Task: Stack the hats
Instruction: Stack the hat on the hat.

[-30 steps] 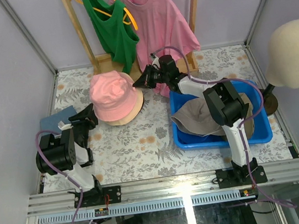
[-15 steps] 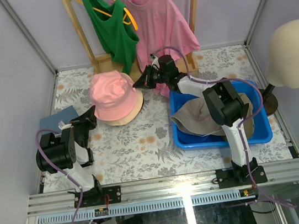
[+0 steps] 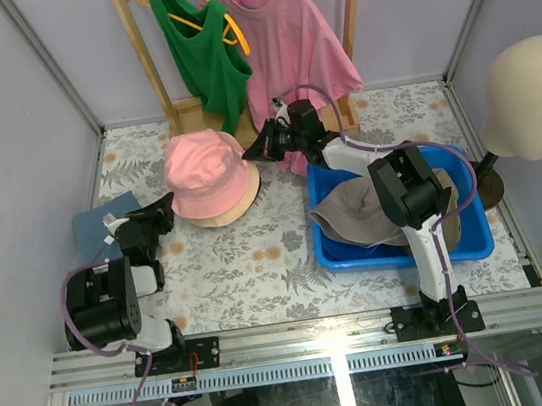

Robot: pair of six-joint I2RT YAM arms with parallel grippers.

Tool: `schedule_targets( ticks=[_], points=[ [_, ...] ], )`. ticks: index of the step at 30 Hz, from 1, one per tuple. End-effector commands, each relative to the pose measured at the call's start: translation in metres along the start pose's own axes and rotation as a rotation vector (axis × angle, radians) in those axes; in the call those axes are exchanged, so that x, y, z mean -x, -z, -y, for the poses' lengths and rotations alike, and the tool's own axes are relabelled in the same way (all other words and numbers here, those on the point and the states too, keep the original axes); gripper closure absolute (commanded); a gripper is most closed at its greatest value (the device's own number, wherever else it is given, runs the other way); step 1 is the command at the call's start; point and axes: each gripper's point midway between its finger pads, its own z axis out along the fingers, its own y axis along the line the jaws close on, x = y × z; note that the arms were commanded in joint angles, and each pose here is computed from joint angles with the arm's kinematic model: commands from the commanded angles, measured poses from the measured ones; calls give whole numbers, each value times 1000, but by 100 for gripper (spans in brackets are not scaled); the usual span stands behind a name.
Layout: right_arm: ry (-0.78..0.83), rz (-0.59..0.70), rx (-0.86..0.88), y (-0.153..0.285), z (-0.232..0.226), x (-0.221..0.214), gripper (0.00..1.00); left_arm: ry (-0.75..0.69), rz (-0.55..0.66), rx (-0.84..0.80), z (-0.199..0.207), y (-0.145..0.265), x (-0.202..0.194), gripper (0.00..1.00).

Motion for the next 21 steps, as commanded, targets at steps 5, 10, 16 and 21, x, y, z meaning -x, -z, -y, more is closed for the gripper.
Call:
schedule_targets(
  ticks=[5, 10, 16, 21],
  points=[
    [-29, -12, -107, 2, 46, -2, 100, -97, -15, 308, -73, -1, 2, 100],
    [-32, -21, -127, 4, 52, -5, 100, -110, -45, 327, -78, -6, -2, 100],
    [-37, -32, -155, 5, 61, -9, 100, -154, -70, 348, -79, -12, -3, 100],
    [-43, -42, -174, 5, 67, -10, 100, -165, -88, 362, -82, -14, -6, 100]
  ],
)
